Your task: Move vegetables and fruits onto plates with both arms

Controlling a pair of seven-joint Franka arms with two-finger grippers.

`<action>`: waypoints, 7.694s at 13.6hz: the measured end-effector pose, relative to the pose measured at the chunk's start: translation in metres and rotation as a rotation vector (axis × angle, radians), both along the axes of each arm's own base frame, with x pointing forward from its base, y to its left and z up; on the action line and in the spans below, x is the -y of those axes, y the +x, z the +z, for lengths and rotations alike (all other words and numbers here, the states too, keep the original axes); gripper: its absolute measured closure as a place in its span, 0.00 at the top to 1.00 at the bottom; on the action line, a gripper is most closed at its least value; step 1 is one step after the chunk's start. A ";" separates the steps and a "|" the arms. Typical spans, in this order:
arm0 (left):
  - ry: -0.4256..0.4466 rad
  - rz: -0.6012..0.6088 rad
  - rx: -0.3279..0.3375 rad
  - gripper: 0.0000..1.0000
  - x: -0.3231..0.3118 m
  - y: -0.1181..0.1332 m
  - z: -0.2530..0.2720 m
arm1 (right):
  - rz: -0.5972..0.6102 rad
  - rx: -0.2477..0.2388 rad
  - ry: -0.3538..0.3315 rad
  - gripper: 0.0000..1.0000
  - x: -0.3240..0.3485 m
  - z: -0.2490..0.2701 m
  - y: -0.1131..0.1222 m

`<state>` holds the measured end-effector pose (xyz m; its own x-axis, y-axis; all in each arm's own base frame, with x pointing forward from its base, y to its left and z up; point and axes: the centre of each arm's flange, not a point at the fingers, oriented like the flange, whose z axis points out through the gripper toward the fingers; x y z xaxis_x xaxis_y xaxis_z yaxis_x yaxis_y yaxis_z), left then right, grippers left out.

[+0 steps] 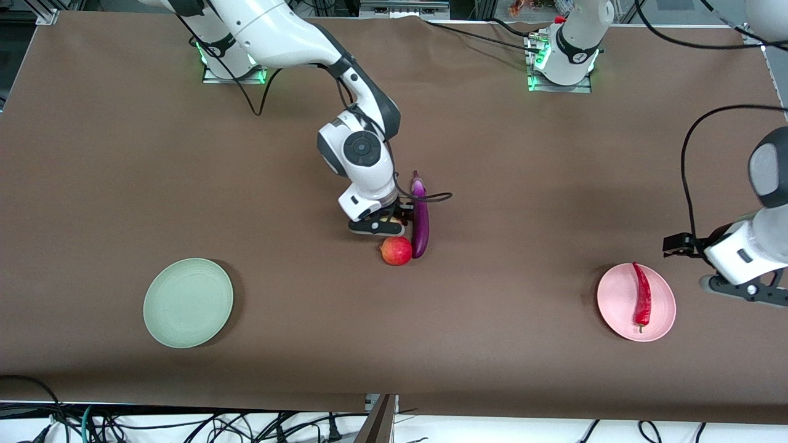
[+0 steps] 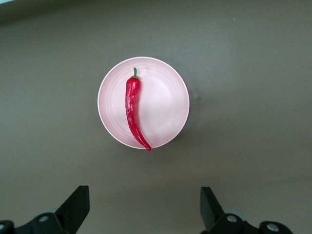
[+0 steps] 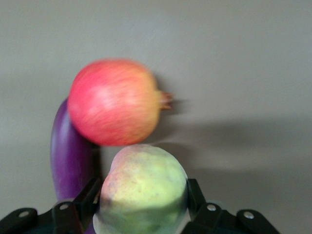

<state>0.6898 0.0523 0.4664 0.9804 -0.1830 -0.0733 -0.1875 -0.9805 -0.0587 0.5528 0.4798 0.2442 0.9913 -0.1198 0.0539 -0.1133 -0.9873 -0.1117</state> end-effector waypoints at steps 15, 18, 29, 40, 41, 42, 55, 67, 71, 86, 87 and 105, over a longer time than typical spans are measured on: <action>-0.128 0.172 -0.154 1.00 0.401 -0.126 -0.134 | 0.341 -0.068 -0.126 0.76 0.455 0.017 0.161; -0.108 0.178 -0.097 1.00 0.454 -0.147 -0.195 | 0.353 -0.046 -0.133 0.76 0.467 -0.002 0.165; -0.110 0.183 0.010 0.39 0.491 -0.164 -0.279 | 0.359 0.061 -0.155 0.99 0.489 -0.014 0.177; 0.075 0.229 0.062 0.35 0.300 -0.047 -0.159 | 0.096 0.143 -0.013 1.00 0.205 0.044 0.135; 0.097 0.179 0.061 0.35 0.264 -0.035 -0.154 | 0.051 0.166 0.012 1.00 0.177 0.046 0.126; 0.139 0.120 0.067 0.35 0.224 -0.022 -0.155 | 0.013 0.181 0.036 1.00 0.152 0.046 0.117; 0.214 -0.061 0.094 0.35 0.021 0.016 -0.230 | 0.063 0.253 0.116 1.00 -0.003 -0.010 0.025; 0.196 -0.016 0.116 1.00 0.002 0.026 -0.228 | 0.105 0.319 0.024 0.83 -0.017 -0.036 0.028; 0.060 0.124 0.172 1.00 0.002 0.036 -0.161 | 0.119 0.238 -0.113 0.83 0.026 0.016 0.074; -0.036 0.248 0.036 1.00 0.068 -0.081 0.139 | 0.426 -0.025 -0.204 0.83 0.410 0.027 0.193; -0.064 0.263 0.026 1.00 0.064 -0.092 0.137 | 0.427 -0.017 -0.207 0.83 0.411 0.019 0.194; -0.031 0.247 0.049 1.00 0.066 -0.139 0.127 | 0.377 -0.102 -0.125 1.00 0.409 0.237 0.141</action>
